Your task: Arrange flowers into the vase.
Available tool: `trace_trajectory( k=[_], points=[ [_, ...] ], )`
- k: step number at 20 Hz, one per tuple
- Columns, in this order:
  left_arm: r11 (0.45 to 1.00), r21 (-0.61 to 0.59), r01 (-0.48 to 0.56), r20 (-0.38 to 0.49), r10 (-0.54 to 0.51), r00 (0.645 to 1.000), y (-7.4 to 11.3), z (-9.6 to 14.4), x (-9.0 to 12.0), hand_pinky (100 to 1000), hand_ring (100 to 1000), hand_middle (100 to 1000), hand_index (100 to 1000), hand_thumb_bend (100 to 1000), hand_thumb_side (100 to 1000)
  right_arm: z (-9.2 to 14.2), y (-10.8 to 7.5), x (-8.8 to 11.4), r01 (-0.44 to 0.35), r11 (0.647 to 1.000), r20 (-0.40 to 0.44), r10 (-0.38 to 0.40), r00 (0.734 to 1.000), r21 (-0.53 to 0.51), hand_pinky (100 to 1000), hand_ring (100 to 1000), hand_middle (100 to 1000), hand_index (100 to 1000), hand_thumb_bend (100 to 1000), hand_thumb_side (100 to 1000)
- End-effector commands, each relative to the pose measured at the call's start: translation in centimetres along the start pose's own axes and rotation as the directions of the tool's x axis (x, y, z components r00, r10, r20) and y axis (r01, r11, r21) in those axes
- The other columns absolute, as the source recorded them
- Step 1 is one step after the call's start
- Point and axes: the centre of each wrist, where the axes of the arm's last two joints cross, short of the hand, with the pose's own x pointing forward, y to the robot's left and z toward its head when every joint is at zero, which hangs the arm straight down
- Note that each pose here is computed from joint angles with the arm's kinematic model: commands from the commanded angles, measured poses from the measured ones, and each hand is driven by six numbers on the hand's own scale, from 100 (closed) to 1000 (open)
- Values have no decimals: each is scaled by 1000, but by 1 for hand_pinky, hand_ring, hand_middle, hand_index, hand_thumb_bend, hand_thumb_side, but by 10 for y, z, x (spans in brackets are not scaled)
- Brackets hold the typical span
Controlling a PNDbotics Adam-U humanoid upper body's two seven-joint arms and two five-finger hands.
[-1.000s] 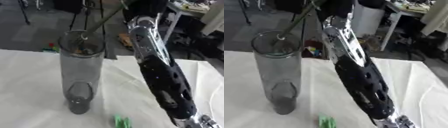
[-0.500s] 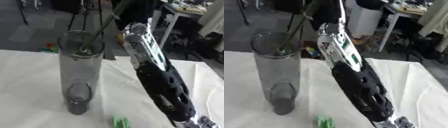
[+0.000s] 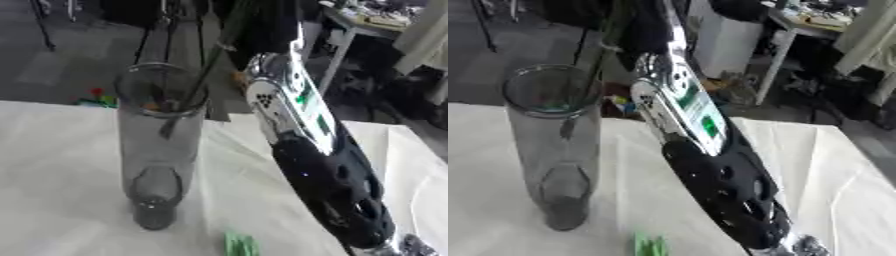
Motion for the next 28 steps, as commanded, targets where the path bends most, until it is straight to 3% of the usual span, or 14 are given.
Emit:
trace_trajectory(
  k=[1,4,8,16,28],
  points=[
    [1000,-6,-10,27,10,1000,-1,-5,5,740,801,888,937,100,1000,-4,0,13,-55,998,34,54,998,31,199,250,100,100,100,663],
    [1000,-7,-13,29,13,1000,-1,-6,5,740,801,888,937,100,1000,-3,1,12,-83,995,29,81,996,60,285,374,136,100,100,706],
    [1000,-6,-16,30,16,999,-2,-6,5,740,801,888,937,100,1000,-1,2,10,-102,990,13,101,995,96,338,448,230,100,100,726],
    [1000,-6,-20,34,20,999,-2,-7,5,740,800,888,937,100,1000,1,2,8,-106,989,1,107,994,105,422,502,315,138,100,763],
    [999,-16,-28,35,29,999,-4,-8,5,739,800,888,937,100,1000,-1,-3,4,-123,986,-28,127,992,111,483,544,353,190,100,837]
  ],
)
